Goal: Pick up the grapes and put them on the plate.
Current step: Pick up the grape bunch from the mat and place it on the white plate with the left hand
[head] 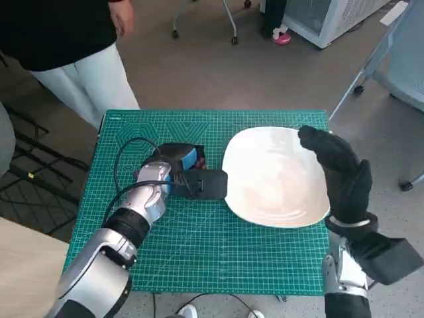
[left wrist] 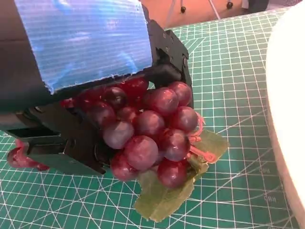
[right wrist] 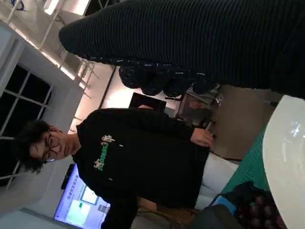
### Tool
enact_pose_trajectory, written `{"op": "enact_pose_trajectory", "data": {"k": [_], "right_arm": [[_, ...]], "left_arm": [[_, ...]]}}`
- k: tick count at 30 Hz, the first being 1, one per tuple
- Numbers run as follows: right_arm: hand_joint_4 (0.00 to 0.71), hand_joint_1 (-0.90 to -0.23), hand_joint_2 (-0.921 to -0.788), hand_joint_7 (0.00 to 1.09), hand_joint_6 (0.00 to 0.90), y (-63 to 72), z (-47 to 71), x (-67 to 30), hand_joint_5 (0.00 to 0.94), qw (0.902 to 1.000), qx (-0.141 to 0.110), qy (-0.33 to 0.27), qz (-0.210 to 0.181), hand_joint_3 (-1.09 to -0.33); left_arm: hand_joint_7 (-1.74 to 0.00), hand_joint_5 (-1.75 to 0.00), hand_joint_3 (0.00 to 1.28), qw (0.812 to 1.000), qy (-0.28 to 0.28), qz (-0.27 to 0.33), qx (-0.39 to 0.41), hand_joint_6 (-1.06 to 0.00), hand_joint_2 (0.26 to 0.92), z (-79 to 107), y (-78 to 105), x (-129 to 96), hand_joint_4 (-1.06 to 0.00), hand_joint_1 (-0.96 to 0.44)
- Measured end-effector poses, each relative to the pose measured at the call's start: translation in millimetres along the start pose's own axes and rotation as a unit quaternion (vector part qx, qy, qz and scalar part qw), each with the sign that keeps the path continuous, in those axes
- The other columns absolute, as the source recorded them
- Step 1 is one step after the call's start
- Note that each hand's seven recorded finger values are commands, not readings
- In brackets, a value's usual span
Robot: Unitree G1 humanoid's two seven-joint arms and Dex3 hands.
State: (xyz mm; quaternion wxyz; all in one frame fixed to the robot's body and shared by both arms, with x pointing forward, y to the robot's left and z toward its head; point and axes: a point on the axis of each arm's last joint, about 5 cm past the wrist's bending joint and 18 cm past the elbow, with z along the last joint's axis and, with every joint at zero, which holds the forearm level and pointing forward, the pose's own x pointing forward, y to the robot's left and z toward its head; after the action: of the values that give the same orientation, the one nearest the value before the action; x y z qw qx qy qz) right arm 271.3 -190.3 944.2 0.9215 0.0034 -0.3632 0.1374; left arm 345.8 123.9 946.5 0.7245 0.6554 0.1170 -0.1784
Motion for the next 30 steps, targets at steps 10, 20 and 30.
{"op": "enact_pose_trajectory", "data": {"k": [10, 20, 30], "right_arm": [[0.319, -0.625, -0.921, 0.27, 0.054, -0.1, 0.0, 1.7, 0.0, 1.0, 0.001, -0.002, 0.001, -0.776], [0.319, -0.624, -0.921, 0.27, 0.055, -1.0, -0.7, 2.6, 0.0, 1.0, 0.0, -0.003, 0.006, -0.775], [0.32, -0.622, -0.921, 0.27, 0.056, -1.5, -1.0, 2.6, 0.001, 1.0, -0.001, -0.004, 0.007, -0.776]], "left_arm": [[-1.29, -1.46, 0.26, 1.0, -0.001, 0.002, 0.0, -0.44, 0.918, 0.1, 0.5, -0.3, -0.44, 0.02], [-0.07, -1.66, 0.67, 1.0, -0.003, 0.008, -0.002, -0.28, 0.748, -0.5, -0.2, -1.0, -0.37, 0.35], [-0.05, -1.65, 0.69, 1.0, -0.008, 0.002, -0.014, -0.39, 0.731, -0.4, -1.0, -3.7, -0.38, 0.37]]}}
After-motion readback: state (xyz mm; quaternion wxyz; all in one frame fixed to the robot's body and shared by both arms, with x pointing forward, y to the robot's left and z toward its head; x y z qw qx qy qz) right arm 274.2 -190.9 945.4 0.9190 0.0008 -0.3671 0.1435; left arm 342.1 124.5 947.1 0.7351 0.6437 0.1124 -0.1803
